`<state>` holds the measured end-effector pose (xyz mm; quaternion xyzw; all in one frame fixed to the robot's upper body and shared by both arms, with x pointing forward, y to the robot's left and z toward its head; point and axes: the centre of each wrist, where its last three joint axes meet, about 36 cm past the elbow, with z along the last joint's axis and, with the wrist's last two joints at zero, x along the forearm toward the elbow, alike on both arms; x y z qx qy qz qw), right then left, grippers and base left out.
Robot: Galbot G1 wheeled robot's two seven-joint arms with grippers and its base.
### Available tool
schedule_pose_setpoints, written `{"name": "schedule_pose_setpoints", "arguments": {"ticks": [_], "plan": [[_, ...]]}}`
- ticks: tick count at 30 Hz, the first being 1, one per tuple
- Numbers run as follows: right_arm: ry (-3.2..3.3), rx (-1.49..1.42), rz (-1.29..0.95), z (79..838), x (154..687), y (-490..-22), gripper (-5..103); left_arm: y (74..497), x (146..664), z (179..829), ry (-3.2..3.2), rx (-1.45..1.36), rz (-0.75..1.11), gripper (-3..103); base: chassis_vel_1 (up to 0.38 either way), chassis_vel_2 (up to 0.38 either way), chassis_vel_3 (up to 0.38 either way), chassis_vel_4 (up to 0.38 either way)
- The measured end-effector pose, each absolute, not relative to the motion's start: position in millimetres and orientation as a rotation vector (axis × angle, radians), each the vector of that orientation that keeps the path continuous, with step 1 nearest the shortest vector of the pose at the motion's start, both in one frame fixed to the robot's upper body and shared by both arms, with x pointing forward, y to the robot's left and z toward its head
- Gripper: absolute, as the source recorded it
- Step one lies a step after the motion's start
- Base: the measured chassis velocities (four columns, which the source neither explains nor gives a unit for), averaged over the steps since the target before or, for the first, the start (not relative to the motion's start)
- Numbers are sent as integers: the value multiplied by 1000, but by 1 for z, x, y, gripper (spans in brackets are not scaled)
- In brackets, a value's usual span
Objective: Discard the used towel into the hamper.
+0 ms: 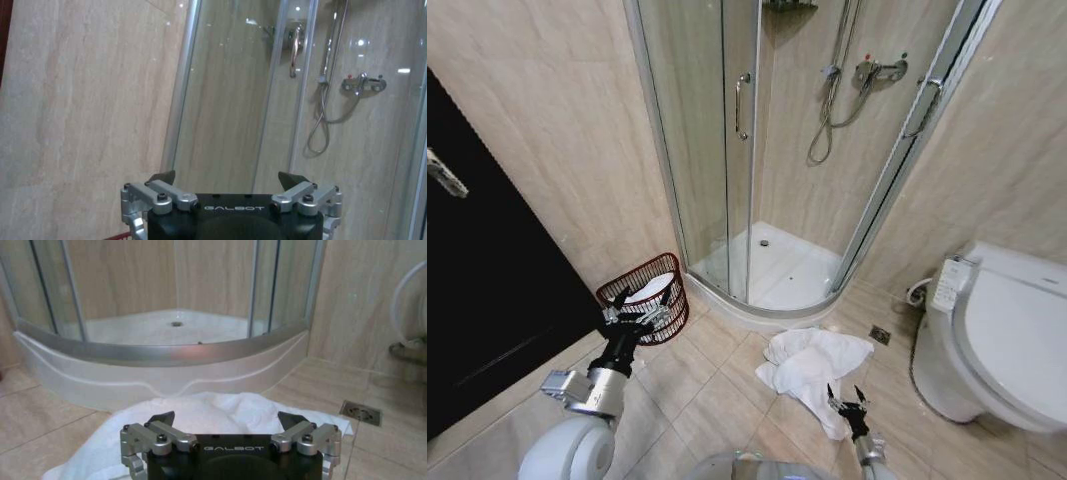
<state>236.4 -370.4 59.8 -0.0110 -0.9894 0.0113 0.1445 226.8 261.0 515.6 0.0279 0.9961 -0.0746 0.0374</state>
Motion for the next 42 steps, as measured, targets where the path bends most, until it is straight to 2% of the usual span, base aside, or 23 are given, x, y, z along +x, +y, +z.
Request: {"name": "schedule_pose_setpoints", "arguments": {"ticks": [17, 33, 42], "plan": [[-2897, 26, 161, 52, 246, -378, 100, 261, 227, 516, 3057, 86, -229, 100, 0, 0, 0, 0], [-2837, 3, 213, 67, 258, -411, 100, 261, 227, 516, 3057, 85, -229, 100, 0, 0, 0, 0], [-2735, 109, -4, 117, 283, -407, 100, 261, 227, 516, 3057, 85, -229, 100, 0, 0, 0, 0]]}}
